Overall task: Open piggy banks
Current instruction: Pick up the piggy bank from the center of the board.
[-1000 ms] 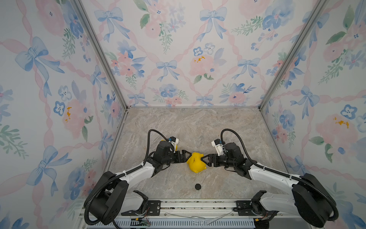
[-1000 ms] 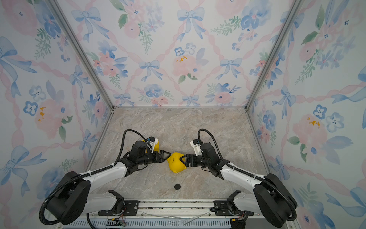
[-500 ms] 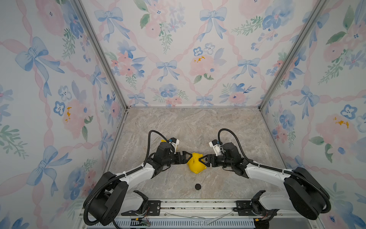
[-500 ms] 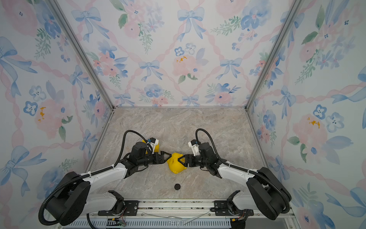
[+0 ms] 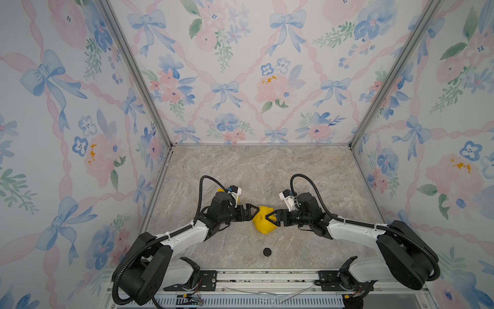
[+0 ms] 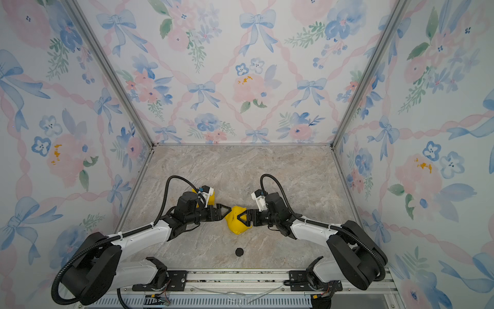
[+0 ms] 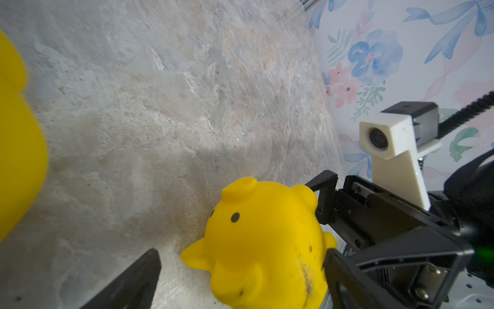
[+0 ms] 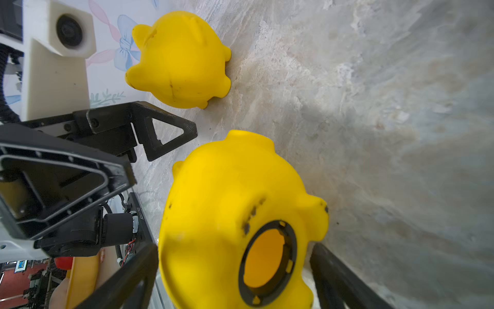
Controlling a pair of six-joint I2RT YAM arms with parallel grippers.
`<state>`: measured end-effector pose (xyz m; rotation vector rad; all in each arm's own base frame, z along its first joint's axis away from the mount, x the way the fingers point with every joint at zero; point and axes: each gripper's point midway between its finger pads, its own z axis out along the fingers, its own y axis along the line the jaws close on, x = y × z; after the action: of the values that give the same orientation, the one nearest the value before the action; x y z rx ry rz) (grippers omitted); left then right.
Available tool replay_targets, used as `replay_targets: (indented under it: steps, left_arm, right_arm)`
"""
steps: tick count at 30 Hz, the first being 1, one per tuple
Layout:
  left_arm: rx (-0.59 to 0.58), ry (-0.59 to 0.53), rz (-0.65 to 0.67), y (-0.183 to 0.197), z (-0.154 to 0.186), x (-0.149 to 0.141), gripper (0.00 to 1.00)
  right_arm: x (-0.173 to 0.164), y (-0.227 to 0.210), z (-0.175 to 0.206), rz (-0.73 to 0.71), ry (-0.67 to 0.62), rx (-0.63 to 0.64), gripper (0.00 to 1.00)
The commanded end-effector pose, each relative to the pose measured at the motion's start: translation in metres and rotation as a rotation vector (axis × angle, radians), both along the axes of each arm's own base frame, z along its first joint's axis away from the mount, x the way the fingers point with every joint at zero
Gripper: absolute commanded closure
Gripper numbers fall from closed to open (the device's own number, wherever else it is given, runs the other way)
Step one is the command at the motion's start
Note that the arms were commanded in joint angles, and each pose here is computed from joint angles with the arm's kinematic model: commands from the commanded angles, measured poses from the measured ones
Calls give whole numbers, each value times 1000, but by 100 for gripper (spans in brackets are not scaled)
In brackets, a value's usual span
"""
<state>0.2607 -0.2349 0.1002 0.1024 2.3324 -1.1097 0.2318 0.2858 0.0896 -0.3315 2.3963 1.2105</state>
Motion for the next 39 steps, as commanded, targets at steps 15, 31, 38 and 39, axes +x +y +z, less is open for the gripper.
replay_targets:
  steps: [15, 31, 38, 39]
  left_arm:
    - [-41, -3, -13, 6, -3, -9, 2]
    - [-197, 5, -53, 3, -4, -22, 3]
    - [-232, 61, -15, 5, -15, -22, 2]
    - [-242, 70, -18, 3, -16, -21, 2]
  right_arm:
    - [3, -15, -24, -3, -3, -54, 10]
    - [8, -34, -35, -27, 15, -64, 11]
    - [10, -34, -40, -29, 29, -63, 12]
    - [10, -34, -41, -28, 30, -63, 12]
